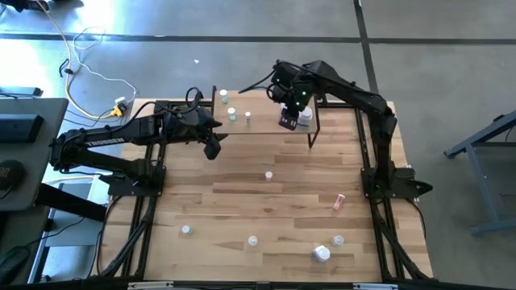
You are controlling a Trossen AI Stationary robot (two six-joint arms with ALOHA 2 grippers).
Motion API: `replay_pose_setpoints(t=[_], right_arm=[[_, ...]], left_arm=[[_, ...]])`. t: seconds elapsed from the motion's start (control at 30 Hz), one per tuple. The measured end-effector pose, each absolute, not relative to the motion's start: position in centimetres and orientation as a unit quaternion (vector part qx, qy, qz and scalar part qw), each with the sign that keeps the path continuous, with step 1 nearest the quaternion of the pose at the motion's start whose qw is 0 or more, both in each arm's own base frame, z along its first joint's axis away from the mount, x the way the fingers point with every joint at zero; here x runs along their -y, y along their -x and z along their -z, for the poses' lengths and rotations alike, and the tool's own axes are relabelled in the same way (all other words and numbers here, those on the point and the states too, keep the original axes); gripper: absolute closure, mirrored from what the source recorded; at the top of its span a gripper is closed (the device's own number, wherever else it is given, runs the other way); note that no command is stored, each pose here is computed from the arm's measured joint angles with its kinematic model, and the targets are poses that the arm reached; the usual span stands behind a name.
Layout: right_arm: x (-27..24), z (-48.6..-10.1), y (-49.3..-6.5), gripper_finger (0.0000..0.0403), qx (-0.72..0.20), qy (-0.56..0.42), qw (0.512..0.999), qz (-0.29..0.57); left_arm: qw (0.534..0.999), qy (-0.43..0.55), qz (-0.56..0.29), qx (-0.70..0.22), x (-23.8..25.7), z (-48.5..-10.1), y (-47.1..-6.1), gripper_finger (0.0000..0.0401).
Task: Pick and place medicine bottles onto shelf by color
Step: Put the pink pill bottle on the shelf
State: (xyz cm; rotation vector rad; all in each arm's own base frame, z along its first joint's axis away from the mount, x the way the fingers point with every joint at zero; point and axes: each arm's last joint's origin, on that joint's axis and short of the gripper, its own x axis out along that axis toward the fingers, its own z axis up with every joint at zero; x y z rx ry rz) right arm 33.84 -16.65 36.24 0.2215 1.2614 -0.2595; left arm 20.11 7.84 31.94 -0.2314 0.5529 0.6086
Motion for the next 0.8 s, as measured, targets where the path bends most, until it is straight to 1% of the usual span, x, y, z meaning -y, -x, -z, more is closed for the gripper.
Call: replay_pose_setpoints(t=[0.23,0.47,0.8], right_arm=[[16.7,-35.6,-34.1,0.0296,-0.583,-0.116,0.797,0.103],[16.8,-34.3,-34.4,0.0296,-0.592,-0.122,0.791,0.100],[16.8,-34.1,-34.3,0.0296,-0.593,-0.134,0.787,0.105]], left_arm=[[0.910,0.112,-0.296,-0.268,-7.8,-31.9,-20.1,0.0183],[0.910,0.112,-0.296,-0.268,-7.8,-31.9,-20.1,0.0183],[0.907,0.112,-0.296,-0.277,-7.8,-31.8,-20.0,0.0183]])
